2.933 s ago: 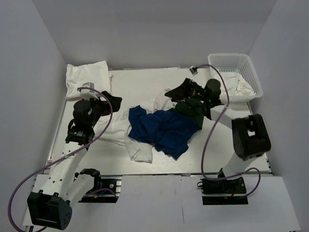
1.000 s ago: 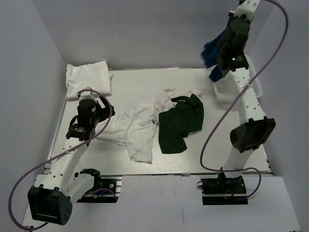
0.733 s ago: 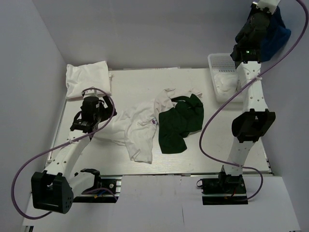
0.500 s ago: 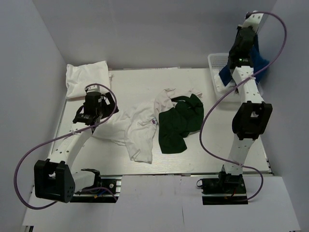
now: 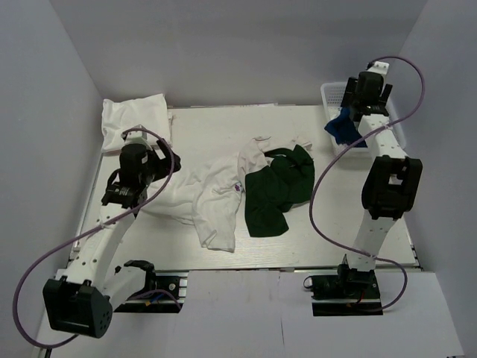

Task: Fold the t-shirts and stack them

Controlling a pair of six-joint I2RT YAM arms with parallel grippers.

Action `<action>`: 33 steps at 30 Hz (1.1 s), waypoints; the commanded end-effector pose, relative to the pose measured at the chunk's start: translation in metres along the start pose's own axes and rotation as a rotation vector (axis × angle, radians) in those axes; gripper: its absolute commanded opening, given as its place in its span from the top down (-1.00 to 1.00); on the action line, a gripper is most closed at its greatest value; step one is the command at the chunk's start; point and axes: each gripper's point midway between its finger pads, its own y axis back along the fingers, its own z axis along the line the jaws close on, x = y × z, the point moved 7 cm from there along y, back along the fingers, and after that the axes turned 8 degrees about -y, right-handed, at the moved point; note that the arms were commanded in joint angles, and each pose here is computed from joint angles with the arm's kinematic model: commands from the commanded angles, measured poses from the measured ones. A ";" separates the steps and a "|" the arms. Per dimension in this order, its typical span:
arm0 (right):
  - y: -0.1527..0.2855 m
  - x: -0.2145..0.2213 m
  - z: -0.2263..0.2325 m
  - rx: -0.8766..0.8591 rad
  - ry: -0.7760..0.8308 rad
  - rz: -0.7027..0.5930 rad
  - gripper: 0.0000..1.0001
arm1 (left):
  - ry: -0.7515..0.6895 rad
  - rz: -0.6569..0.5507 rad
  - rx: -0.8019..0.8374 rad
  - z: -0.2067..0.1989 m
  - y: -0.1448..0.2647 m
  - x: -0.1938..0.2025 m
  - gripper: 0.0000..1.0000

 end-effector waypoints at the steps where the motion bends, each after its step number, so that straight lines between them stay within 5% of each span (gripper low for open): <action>1: 0.083 -0.045 0.050 -0.365 0.040 -0.097 -0.81 | 0.017 -0.122 0.070 -0.007 0.028 -0.023 -0.99; 6: 0.176 -0.003 0.113 -0.710 0.374 -0.104 -0.81 | 0.020 -0.187 0.105 -0.008 0.050 -0.025 -0.99; 11: 0.214 0.037 0.159 -0.815 0.338 0.018 -0.81 | 0.017 -0.202 0.051 0.002 0.053 -0.017 -0.99; 16: 0.238 0.095 0.190 -0.789 0.189 0.226 -0.81 | 0.014 -0.185 0.015 0.006 0.049 -0.009 -0.99; 22: 0.238 0.192 0.197 -0.691 0.336 0.413 -0.81 | 0.009 -0.141 -0.010 0.007 0.043 -0.007 -0.99; 27: 0.253 0.265 0.162 -0.625 0.383 0.633 -0.78 | 0.019 -0.130 -0.042 0.010 0.040 -0.004 -0.99; 28: 0.256 0.265 0.162 -0.653 0.358 0.628 -0.67 | 0.019 -0.130 -0.042 0.010 0.040 -0.004 -0.99; 31: 0.264 0.255 0.148 -0.634 0.312 0.608 0.71 | 0.017 -0.122 -0.045 0.011 0.038 -0.003 -0.99; 32: 0.266 0.235 0.148 -0.603 0.274 0.534 1.00 | 0.017 -0.122 -0.045 0.011 0.038 -0.003 -0.99; 33: 0.269 0.224 0.149 -0.606 0.253 0.506 1.00 | 0.017 -0.122 -0.045 0.011 0.038 -0.003 -0.99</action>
